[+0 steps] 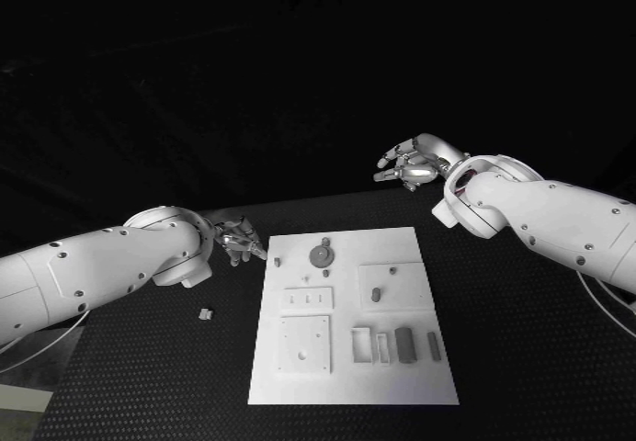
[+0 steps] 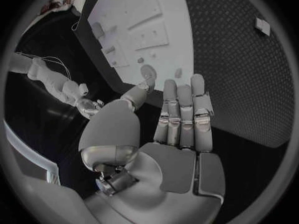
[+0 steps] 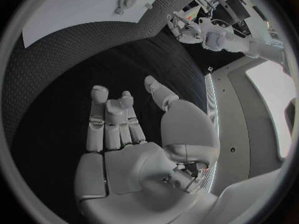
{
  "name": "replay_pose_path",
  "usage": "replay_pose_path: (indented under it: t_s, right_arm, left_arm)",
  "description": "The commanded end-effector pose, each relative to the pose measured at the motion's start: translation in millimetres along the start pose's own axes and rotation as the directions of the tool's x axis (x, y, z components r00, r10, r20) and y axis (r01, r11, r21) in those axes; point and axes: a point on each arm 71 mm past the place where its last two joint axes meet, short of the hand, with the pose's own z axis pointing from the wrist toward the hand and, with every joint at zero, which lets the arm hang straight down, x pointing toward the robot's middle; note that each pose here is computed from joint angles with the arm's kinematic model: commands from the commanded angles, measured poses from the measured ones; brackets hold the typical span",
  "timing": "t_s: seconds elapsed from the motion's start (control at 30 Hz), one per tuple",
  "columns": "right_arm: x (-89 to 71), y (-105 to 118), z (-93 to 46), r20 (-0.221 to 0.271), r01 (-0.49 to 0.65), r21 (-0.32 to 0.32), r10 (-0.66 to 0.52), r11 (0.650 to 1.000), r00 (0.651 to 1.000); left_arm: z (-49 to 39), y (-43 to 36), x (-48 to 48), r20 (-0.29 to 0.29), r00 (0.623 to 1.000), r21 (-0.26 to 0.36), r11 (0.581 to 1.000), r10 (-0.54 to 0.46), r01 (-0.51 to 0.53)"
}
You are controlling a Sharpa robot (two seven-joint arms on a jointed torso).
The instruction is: Assemble the parts on the task board
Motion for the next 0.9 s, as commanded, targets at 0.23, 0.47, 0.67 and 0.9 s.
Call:
replay_pose_path:
  t_s: [0.23,0.47,0.67,0.9]
  right_arm:
    - [1.0,-2,-0.3,-0.017,-0.003,0.002,0.003,1.000,1.000]
    - [3.2,-5,-1.5,-0.021,-0.005,0.009,0.005,1.000,1.000]
    - [3.5,-8,-2.1,-0.023,-0.004,0.015,0.005,1.000,1.000]
    - [5.5,-10,-2.7,-0.027,-0.006,0.020,0.006,1.000,1.000]
  left_arm:
    - [-13.1,36.3,-10.2,-0.048,0.986,0.046,0.986,0.161,-0.159]
    - [-33.2,76.2,-10.5,0.036,0.966,-0.045,0.966,0.256,-0.254]
    - [-46.8,108.7,-13.0,0.043,0.970,-0.188,0.955,0.241,-0.229]
    - [-56.1,133.6,-8.7,0.007,0.976,-0.337,0.919,0.218,-0.203]
